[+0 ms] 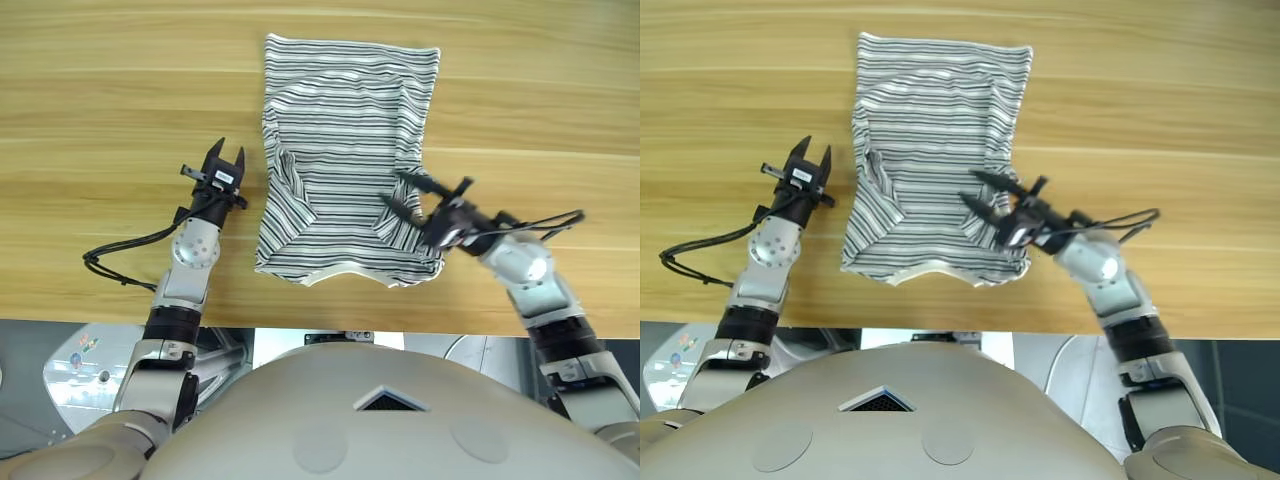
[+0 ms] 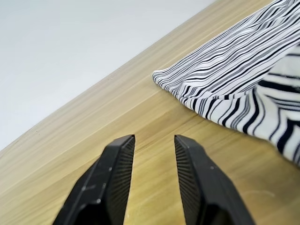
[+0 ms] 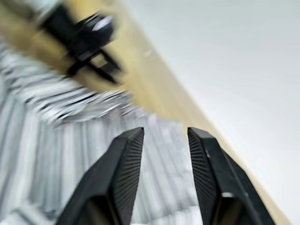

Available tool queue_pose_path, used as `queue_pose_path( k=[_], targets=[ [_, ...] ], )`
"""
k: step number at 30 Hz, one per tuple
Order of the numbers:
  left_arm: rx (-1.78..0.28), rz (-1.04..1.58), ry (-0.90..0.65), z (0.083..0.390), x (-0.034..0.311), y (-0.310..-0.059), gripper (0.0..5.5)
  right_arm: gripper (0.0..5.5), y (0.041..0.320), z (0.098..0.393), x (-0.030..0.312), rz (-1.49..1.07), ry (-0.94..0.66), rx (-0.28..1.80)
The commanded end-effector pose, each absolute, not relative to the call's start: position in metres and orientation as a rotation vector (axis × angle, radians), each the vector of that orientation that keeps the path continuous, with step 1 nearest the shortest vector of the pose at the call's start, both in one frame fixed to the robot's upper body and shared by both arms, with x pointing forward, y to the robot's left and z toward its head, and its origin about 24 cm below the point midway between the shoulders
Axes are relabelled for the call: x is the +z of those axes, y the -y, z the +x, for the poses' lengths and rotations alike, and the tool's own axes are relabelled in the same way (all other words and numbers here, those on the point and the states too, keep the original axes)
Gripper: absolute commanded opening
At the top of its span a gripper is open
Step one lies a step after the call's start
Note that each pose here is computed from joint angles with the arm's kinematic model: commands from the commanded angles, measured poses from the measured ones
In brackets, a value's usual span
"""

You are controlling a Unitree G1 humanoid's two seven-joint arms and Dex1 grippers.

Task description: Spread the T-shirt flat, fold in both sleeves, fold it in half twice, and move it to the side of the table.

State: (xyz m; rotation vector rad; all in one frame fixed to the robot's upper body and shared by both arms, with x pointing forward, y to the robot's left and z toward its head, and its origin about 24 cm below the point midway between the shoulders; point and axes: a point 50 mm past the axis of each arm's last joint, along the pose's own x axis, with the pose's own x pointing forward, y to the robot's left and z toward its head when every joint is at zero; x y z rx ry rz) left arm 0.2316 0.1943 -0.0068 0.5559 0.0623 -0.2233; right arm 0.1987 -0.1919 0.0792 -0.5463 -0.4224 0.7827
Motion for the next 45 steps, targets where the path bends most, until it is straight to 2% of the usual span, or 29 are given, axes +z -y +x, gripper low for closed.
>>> queue_pose_path(
  k=[1, 4, 7, 11, 19, 29, 32, 35, 40, 43, 45],
  targets=[
    [-0.220, 0.565, -0.079, 0.232, -0.011, -0.194, 1.59, 1.72, 0.232, 0.191, 0.094, -0.484, 0.395, 0.673],
    [-0.218, 0.565, -0.078, 0.232, -0.011, -0.194, 1.59, 1.72, 0.248, 0.196, 0.078, -0.517, 0.284, 0.635],
    [-0.235, 0.567, -0.066, 0.234, -0.008, -0.191, 1.59, 1.72, 0.255, 0.204, 0.044, -0.621, 0.114, 0.624],
    [-0.261, 0.569, -0.053, 0.237, -0.006, -0.186, 1.59, 1.72, 0.233, 0.199, 0.017, -0.636, 0.048, 0.727],
    [-0.406, 0.579, -0.017, 0.239, -0.008, -0.159, 1.59, 1.72, 0.194, 0.212, 0.014, -0.646, 0.128, 0.853],
    [-0.417, 0.557, -0.017, 0.238, -0.012, -0.151, 1.59, 1.72, 0.136, 0.241, 0.024, -0.638, 0.277, 0.945],
    [-0.407, 0.553, -0.015, 0.239, -0.011, -0.150, 1.59, 1.72, 0.127, 0.251, 0.019, -0.647, 0.274, 0.914],
    [-0.400, 0.553, -0.019, 0.239, -0.012, -0.153, 1.59, 1.72, 0.153, 0.250, 0.030, -0.587, 0.300, 0.798],
    [-0.446, 0.611, -0.031, 0.237, -0.017, -0.152, 1.59, 1.72, 0.222, 0.225, 0.061, -0.469, 0.341, 0.609],
    [-0.427, 0.666, 0.000, 0.240, -0.008, -0.166, 1.59, 1.72, 0.257, 0.219, 0.043, -0.567, 0.182, 0.507],
    [-0.391, 0.679, 0.020, 0.242, -0.001, -0.174, 1.59, 1.72, 0.259, 0.215, 0.026, -0.616, 0.094, 0.526]
  ],
)
